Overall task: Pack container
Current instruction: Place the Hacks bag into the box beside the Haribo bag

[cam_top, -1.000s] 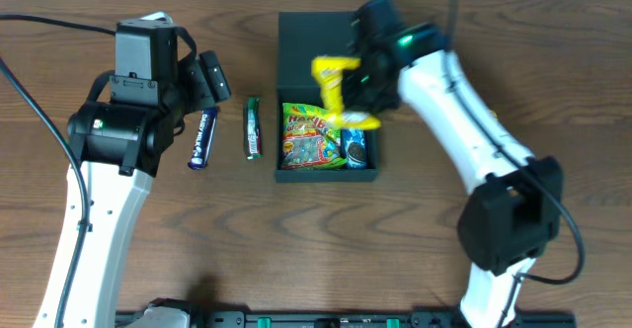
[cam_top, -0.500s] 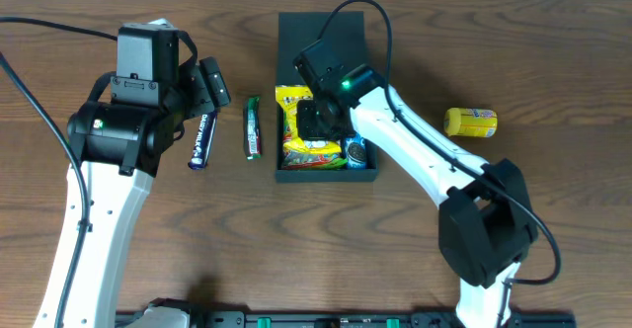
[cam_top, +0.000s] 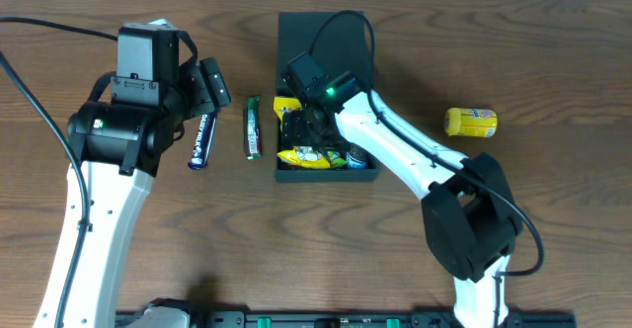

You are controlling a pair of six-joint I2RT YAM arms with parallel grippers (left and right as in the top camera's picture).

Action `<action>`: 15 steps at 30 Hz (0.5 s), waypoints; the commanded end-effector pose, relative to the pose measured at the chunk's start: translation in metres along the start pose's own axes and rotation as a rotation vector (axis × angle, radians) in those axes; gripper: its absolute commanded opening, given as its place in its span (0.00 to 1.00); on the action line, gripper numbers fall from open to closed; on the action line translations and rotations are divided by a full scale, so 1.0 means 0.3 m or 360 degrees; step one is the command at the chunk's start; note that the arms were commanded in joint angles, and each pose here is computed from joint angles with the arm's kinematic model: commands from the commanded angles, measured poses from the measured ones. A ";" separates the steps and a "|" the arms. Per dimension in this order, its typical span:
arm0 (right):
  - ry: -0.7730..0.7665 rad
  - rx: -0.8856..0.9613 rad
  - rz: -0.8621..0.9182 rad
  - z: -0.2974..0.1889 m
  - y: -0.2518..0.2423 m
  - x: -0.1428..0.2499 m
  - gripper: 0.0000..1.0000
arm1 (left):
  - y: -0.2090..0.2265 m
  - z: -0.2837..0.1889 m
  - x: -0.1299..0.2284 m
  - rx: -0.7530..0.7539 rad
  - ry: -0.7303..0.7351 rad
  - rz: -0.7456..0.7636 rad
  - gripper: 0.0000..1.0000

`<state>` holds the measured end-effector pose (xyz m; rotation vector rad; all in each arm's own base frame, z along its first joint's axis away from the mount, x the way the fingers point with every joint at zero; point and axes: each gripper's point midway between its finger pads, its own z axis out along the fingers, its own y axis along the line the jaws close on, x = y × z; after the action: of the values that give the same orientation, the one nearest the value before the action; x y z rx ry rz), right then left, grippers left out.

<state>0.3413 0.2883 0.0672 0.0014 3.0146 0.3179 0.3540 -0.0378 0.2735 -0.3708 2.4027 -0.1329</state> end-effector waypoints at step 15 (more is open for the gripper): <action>-0.0208 0.0005 -0.0300 -0.152 0.044 -0.147 0.02 | 0.010 -0.009 0.004 -0.0013 0.0001 0.0031 0.95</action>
<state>0.3810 0.3023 0.1408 -0.2161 2.8359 0.3781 0.3527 -0.0374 0.2723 -0.3718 2.4096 -0.1302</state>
